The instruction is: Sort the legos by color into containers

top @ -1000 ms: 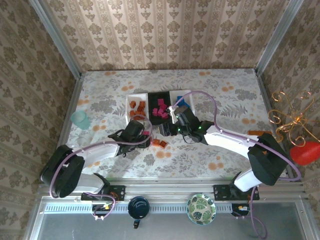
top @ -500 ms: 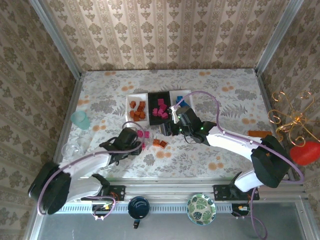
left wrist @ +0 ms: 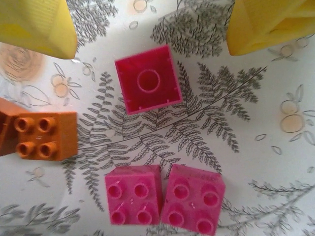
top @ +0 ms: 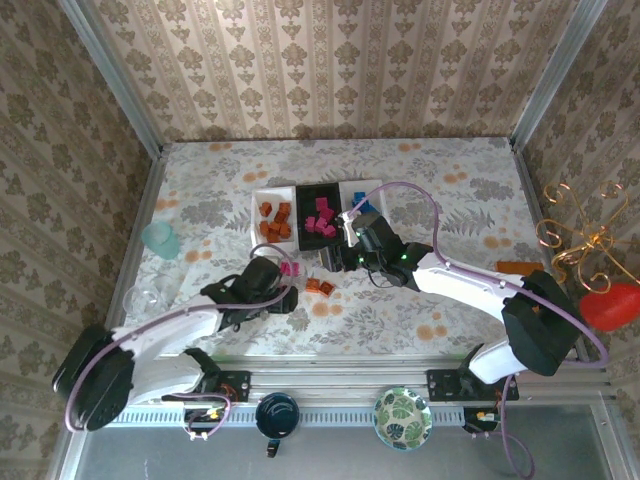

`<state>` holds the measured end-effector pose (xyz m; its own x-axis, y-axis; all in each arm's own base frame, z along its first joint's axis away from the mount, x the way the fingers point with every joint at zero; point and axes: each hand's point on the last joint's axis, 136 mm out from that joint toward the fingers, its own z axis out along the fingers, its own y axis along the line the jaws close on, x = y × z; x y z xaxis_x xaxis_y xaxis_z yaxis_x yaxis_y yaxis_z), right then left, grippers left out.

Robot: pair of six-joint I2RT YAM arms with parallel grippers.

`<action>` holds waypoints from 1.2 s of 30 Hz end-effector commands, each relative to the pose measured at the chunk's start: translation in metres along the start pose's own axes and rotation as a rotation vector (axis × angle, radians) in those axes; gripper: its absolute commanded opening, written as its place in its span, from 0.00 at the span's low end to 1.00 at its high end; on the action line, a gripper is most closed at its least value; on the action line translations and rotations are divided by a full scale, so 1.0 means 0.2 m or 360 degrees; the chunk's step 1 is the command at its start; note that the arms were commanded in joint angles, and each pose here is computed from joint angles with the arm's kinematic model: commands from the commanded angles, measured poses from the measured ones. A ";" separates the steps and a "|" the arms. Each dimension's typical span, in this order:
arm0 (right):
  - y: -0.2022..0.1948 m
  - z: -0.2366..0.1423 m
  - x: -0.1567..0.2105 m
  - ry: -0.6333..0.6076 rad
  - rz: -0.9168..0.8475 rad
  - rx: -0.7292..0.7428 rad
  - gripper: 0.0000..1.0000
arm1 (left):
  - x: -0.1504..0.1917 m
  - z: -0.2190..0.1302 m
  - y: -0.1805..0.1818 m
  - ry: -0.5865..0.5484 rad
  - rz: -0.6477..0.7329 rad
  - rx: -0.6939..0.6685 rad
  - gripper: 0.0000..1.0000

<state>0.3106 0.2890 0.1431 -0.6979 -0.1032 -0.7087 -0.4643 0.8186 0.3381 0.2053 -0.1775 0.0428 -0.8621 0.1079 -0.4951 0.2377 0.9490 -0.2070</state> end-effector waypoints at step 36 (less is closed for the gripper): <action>-0.15 -0.15 0.07 -0.0074 0.0093 0.0140 0.66 | -0.93 0.02 -0.43 -0.0394 0.0160 0.0221 0.32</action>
<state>0.2995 0.2547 0.1439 -0.6928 -0.0480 -0.7196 -0.4019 0.8542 0.3299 0.3253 -0.2713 0.1527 -0.7037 0.0674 -0.7073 0.3538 0.8965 -0.2666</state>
